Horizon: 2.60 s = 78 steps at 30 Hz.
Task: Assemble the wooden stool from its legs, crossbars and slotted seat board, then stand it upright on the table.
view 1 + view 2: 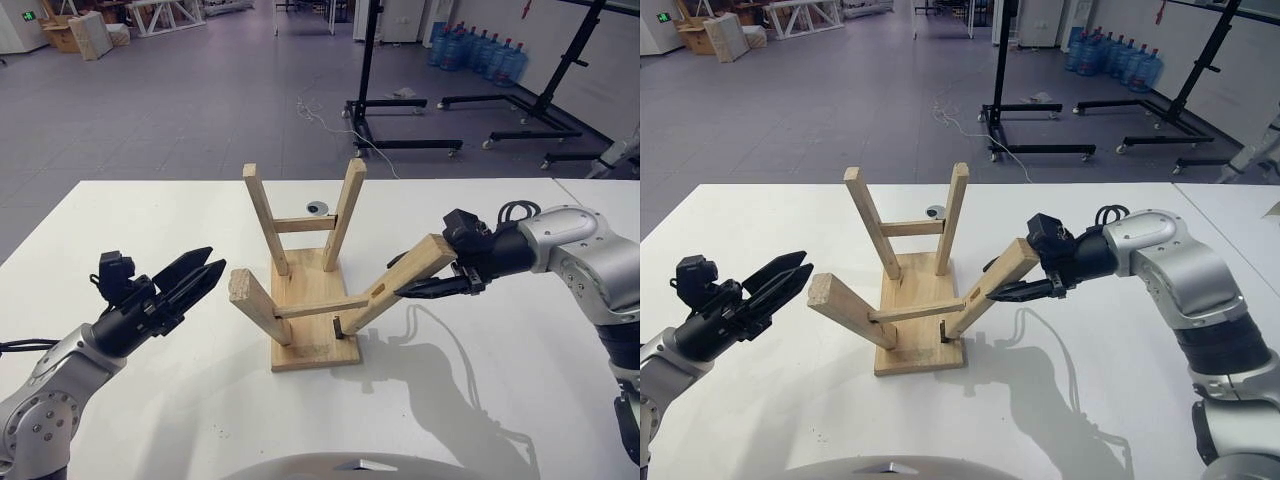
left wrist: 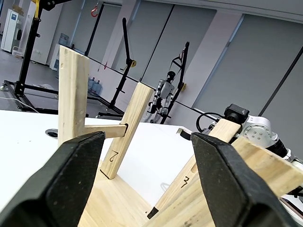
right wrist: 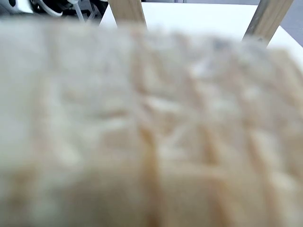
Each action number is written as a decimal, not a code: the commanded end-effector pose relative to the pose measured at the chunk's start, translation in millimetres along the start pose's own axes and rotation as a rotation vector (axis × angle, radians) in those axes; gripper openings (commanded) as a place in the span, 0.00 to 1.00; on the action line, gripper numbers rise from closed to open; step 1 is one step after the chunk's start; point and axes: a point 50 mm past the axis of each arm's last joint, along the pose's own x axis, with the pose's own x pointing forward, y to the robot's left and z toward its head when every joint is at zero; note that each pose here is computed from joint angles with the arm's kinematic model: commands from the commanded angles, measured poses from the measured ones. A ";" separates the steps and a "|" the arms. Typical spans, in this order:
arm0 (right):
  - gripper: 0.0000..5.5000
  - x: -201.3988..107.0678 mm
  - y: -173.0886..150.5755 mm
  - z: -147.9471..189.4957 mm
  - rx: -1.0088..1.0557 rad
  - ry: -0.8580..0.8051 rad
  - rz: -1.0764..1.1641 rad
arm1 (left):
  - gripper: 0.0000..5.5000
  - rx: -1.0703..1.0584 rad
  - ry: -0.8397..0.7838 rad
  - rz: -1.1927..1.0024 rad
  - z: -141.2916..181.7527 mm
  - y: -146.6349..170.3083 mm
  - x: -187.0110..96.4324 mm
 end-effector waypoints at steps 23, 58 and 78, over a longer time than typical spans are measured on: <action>0.37 25.6 6.2 7.5 -0.059 0.019 -0.012 | 0.60 0.000 0.020 0.012 -6.1 -1.3 2.4; 0.37 58.8 -0.3 20.5 -0.145 0.046 0.066 | 0.60 0.014 0.032 0.029 -12.7 3.8 5.1; 0.57 64.6 -1.3 28.9 -0.149 0.046 0.008 | 0.60 0.002 0.059 0.153 -28.8 19.8 -12.1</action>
